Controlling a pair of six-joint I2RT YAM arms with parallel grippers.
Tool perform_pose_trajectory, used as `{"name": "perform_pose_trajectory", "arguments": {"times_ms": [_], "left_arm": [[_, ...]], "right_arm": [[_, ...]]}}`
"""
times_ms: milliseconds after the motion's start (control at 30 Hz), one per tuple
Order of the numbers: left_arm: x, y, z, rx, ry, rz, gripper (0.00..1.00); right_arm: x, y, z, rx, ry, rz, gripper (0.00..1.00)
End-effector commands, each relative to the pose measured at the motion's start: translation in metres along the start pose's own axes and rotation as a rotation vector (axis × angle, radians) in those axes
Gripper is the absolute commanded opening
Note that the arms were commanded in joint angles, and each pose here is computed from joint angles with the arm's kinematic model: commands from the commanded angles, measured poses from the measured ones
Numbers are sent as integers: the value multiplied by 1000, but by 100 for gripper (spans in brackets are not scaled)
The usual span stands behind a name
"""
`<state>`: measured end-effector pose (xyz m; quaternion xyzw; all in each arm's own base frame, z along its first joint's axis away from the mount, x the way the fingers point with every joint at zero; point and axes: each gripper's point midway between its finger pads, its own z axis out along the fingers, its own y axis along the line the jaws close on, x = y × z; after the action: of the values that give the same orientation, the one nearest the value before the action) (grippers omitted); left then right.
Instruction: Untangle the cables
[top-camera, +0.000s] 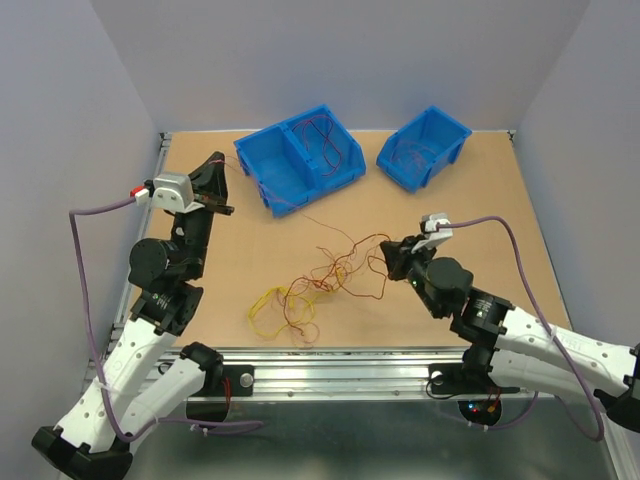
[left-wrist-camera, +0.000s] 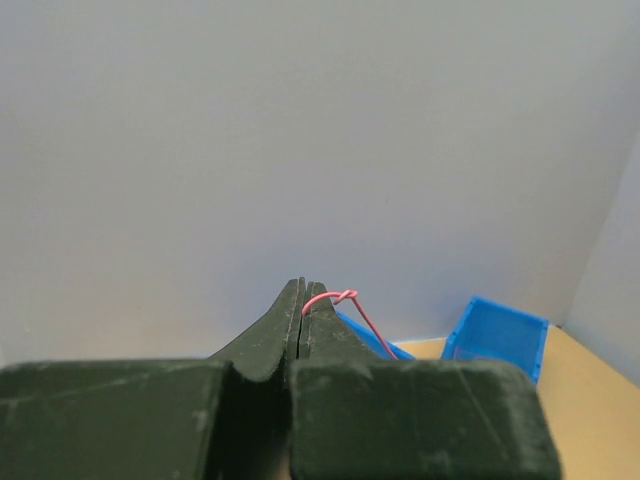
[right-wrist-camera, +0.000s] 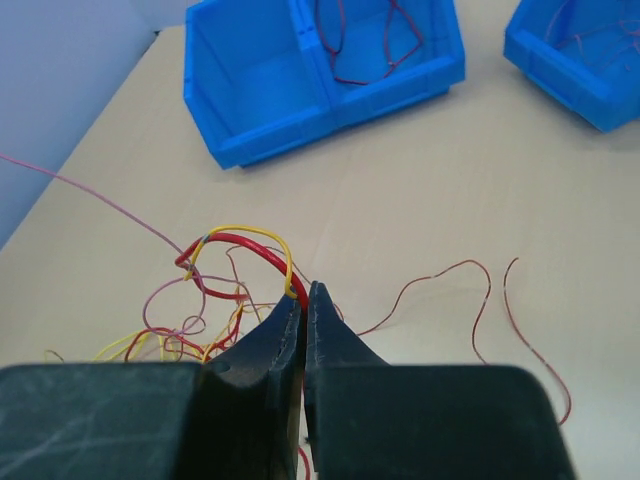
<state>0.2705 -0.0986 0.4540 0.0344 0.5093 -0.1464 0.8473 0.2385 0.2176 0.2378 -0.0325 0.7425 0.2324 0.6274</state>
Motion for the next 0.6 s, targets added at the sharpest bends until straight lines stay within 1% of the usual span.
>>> {"name": "perform_pose_trajectory", "arguments": {"times_ms": [0, 67, 100, 133, 167, 200, 233, 300, 433, 467, 500, 533, 567], "left_arm": [[-23, 21, 2, -122, -87, -41, 0], [-24, 27, 2, -157, -88, -40, 0], [-26, 32, 1, -185, -90, -40, 0], [-26, 34, 1, -193, -91, -39, 0], [-26, 34, 0, -197, -93, -39, 0], [-28, 34, -1, -192, -98, -39, 0], [-28, 31, -1, -174, -100, -36, 0], [-31, 22, -2, -118, -113, -31, 0], [-31, 5, -3, -18, -123, -13, 0], [-29, 2, -3, 1, -126, 1, 0], [-28, -7, -3, 57, -129, 15, 0], [-27, -12, -3, 86, -129, 23, 0], [-22, -17, -3, 116, -124, 32, 0]], "right_arm": [[15, -35, -10, 169, 41, 7, 1], [20, -47, -11, 246, 63, -4, 1], [26, -57, -12, 315, 93, -25, 1], [30, -59, -11, 333, 111, -38, 1], [37, -58, -10, 336, 139, -56, 3], [40, -57, -9, 336, 159, -71, 12], [40, -54, -7, 327, 167, -75, 17], [43, -49, -3, 317, 187, -83, 23], [42, -47, 1, 316, 175, -93, 25], [42, -49, 0, 314, 170, -96, 27], [40, -45, 2, 291, 158, -98, 37], [38, -43, 3, 272, 149, -97, 44], [34, -33, 3, 205, 129, -92, 48]]}}
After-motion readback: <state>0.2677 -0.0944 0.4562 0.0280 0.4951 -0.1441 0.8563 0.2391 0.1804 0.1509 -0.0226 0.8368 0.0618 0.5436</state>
